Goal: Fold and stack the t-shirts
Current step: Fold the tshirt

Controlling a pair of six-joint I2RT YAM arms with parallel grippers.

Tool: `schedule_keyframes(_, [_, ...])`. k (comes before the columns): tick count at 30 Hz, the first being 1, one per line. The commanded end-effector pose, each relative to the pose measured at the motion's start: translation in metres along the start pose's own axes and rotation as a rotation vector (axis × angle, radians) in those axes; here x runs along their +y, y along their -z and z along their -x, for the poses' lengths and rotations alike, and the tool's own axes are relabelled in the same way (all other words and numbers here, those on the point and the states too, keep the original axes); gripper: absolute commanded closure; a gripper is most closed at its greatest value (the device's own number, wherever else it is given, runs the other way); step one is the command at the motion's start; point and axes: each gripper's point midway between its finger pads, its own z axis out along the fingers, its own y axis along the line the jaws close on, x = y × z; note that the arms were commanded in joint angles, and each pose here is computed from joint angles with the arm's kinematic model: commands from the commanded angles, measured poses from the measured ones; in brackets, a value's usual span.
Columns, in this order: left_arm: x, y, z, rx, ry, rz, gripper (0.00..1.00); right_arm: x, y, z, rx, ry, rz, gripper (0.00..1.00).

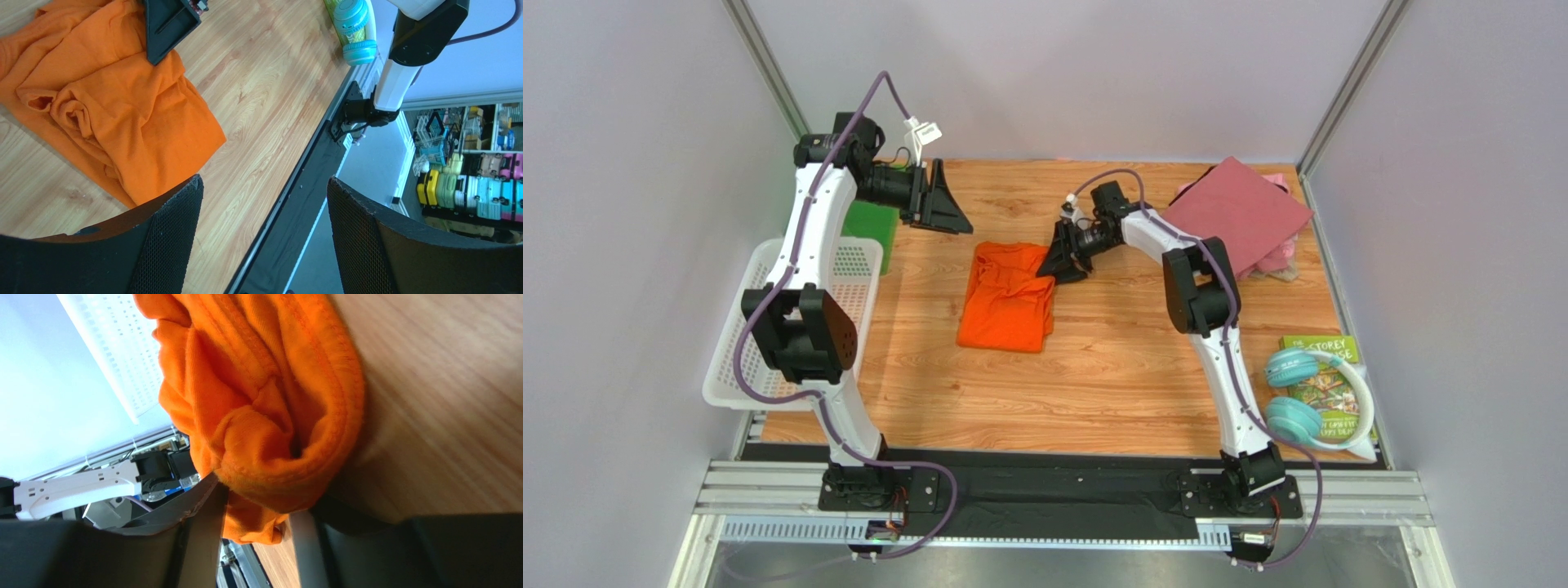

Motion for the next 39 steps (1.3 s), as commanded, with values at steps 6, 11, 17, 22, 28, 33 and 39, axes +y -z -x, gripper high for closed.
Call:
schedule_keyframes(6, [-0.034, 0.014, -0.008, 0.008, -0.004, -0.048, 0.20, -0.040, -0.025, -0.018, 0.016, -0.015, -0.191, 1.00])
schedule_keyframes(11, [-0.035, 0.015, -0.009, 0.010, -0.007, -0.049, 0.20, -0.026, -0.029, -0.017, -0.005, 0.013, -0.167, 1.00])
schedule_keyframes(17, [-0.035, 0.015, -0.012, 0.017, -0.009, -0.048, 0.20, -0.006, -0.013, -0.010, -0.065, 0.036, -0.145, 1.00])
schedule_keyframes(22, [-0.036, 0.016, -0.013, 0.021, -0.016, -0.051, 0.20, 0.013, 0.025, -0.001, -0.193, 0.004, -0.136, 1.00])
schedule_keyframes(28, [-0.036, 0.014, -0.017, 0.027, -0.019, -0.069, 0.20, -0.012, 0.026, -0.060, -0.137, -0.065, -0.269, 0.79])
schedule_keyframes(33, [-0.023, 0.008, -0.020, 0.052, 0.012, -0.072, 0.20, -0.028, 0.045, -0.074, -0.161, -0.054, -0.423, 0.21])
schedule_keyframes(39, [0.039, -0.030, -0.043, 0.185, 0.022, 0.081, 0.21, 0.000, 0.072, -0.065, -0.240, -0.022, -0.459, 0.06])
